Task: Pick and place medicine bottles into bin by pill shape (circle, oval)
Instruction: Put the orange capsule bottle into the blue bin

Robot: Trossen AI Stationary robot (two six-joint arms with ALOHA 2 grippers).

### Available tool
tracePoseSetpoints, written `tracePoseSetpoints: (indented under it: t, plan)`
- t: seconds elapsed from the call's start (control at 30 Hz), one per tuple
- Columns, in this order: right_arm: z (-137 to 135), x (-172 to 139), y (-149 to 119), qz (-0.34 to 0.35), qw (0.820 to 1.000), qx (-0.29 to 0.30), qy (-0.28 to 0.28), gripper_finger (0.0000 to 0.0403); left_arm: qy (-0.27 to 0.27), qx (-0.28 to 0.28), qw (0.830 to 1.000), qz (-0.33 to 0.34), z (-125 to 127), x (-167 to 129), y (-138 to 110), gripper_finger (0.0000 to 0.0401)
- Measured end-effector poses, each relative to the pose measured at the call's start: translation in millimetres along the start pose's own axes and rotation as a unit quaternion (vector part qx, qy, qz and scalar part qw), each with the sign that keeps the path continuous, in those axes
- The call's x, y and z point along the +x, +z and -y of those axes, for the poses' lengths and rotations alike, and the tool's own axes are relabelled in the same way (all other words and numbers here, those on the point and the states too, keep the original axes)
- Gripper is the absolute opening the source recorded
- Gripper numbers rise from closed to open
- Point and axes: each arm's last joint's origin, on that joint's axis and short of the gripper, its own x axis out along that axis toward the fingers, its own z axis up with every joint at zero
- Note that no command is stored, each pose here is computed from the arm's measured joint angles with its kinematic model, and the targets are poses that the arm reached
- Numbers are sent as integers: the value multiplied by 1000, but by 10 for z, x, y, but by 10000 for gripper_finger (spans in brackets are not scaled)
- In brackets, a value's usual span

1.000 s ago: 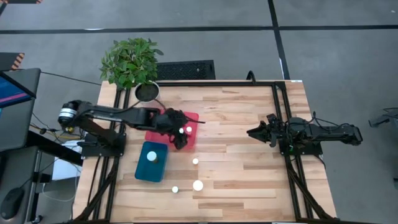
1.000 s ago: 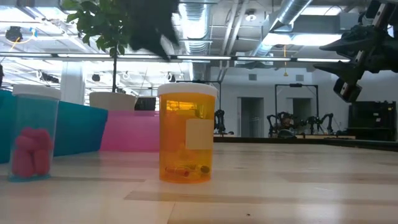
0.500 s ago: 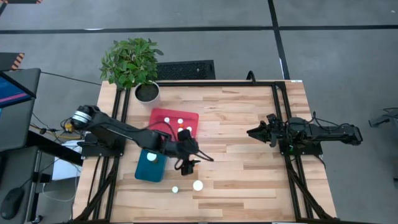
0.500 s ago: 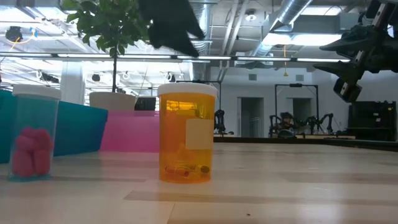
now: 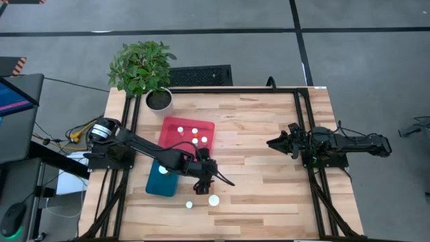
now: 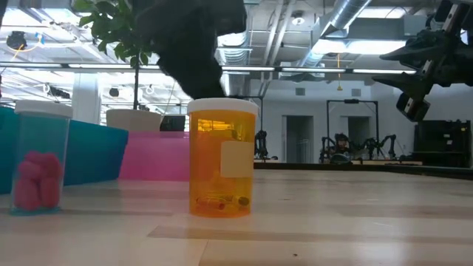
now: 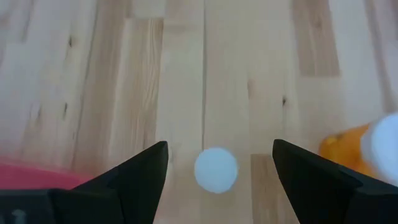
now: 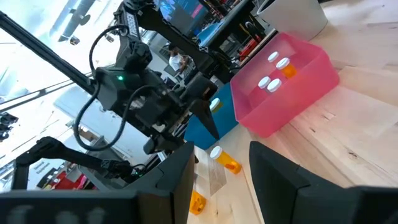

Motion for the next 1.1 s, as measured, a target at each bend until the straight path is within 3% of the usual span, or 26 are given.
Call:
tracePoseSetpoints:
  t: [0.5, 0.93, 1.1]
  plan:
    - [2, 1, -2, -1, 1000, -1, -1, 165, -6, 11, 999, -29, 57, 220, -105, 273]
    - [4, 0, -3, -2, 1000, -1, -2, 164, 0, 5, 1000, -23, 53, 199, -91, 129]
    - [5, 1, -4, -2, 1000, -1, -3, 164, -8, -21, 1000, -21, 80, 161, -45, 101]
